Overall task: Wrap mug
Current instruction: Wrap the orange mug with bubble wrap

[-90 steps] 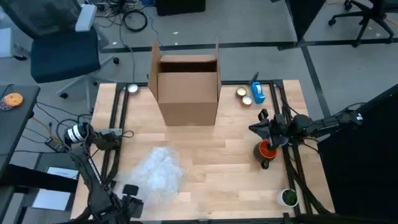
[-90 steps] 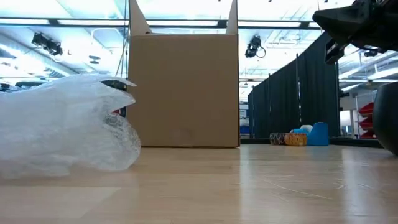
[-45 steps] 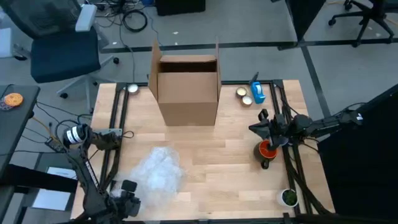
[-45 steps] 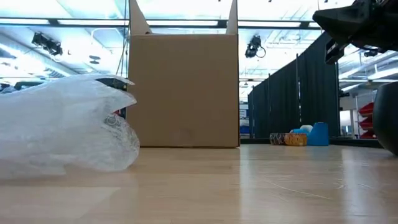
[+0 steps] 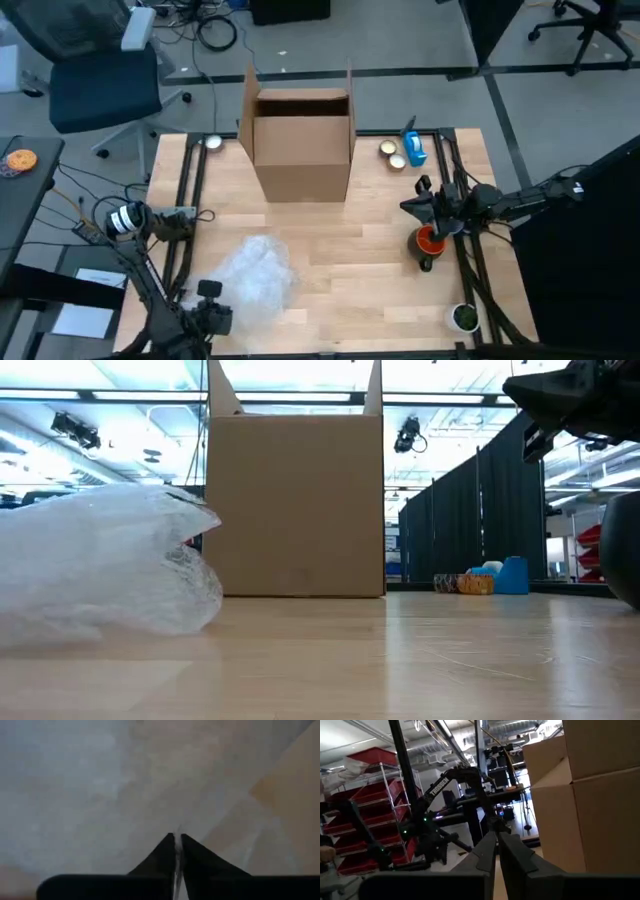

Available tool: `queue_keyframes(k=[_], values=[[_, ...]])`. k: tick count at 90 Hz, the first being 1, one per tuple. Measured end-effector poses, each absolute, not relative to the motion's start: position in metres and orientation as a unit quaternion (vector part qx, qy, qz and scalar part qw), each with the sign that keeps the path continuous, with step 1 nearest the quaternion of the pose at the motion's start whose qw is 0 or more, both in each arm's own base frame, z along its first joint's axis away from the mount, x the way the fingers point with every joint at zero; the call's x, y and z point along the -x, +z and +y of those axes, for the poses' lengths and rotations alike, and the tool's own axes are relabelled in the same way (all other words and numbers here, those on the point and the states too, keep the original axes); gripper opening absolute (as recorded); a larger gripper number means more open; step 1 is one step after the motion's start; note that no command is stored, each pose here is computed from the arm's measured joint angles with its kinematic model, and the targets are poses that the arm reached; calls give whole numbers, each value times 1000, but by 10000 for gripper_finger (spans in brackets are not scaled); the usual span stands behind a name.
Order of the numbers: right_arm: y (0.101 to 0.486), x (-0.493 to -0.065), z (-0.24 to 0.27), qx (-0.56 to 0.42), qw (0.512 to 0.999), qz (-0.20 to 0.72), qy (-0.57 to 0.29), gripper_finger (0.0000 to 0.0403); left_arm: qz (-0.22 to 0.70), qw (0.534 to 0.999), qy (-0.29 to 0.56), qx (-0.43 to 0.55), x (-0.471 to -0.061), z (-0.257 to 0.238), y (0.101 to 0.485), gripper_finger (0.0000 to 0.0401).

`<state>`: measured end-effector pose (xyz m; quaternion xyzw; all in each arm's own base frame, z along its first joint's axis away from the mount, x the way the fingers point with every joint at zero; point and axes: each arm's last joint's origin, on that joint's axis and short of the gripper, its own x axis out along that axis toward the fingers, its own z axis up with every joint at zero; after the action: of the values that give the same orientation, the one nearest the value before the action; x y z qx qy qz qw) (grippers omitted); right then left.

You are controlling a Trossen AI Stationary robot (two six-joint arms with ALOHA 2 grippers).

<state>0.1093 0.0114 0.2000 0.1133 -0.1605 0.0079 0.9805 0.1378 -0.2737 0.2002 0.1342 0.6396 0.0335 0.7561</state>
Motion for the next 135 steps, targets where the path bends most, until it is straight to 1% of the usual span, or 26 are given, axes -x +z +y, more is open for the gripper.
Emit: queue_keyframes(k=[8, 16, 21, 29, 36, 47, 57, 63, 71, 82, 91, 103, 114, 120, 126, 135], values=[[200, -109, 11, -114, 980, -161, 8, 0, 628, 755, 78, -170, -146, -264, 219, 1], [200, -109, 11, -113, 981, -159, 8, 0, 586, 777, 124, -195, -160, -257, 248, 0], [199, -110, 11, -113, 982, -155, 8, 0, 541, 801, 153, -207, -170, -252, 268, 0], [199, -110, 11, -113, 981, -155, 7, 0, 444, 859, 167, -194, -188, -247, 301, 0], [199, -110, 11, -113, 981, -156, 8, 0, 369, 889, 194, -190, -198, -236, 327, 0], [199, -110, 11, -112, 981, -156, 7, 0, 267, 915, 242, -179, -205, -216, 354, 0], [199, -109, 11, -61, 986, -157, -5, 0, 201, 930, 272, -144, -212, -204, 371, 0], [200, -109, 11, -48, 986, -162, -7, 0, 189, 935, 271, -132, -220, -204, 375, 0], [203, -108, 11, -64, 983, -174, -4, 0, 182, 941, 256, -124, -231, -208, 380, 0], [210, -106, 10, -124, 969, -212, 9, 0, 174, 953, 220, -114, -250, -211, 391, 0], [215, -103, 10, -195, 951, -238, 31, 0, 172, 965, 168, -108, -269, -210, 398, 0], [215, -103, 12, -224, 943, -238, 54, 0, 179, 978, 70, -83, -293, -204, 389, 0], [211, -108, 18, -226, 947, -201, 111, 0, 193, 978, 14, -73, -311, -196, 356, 0], [207, -112, 22, -230, 949, -177, 123, 0, 187, 980, 2, -64, -320, -188, 336, 0], [203, -116, 26, -232, 951, -156, 129, 0, 171, 984, 8, -46, -330, -175, 318, 0], [201, -122, 32, -239, 950, -151, 129, 0, 154, 988, 15, -21, -342, -148, 294, 0]])
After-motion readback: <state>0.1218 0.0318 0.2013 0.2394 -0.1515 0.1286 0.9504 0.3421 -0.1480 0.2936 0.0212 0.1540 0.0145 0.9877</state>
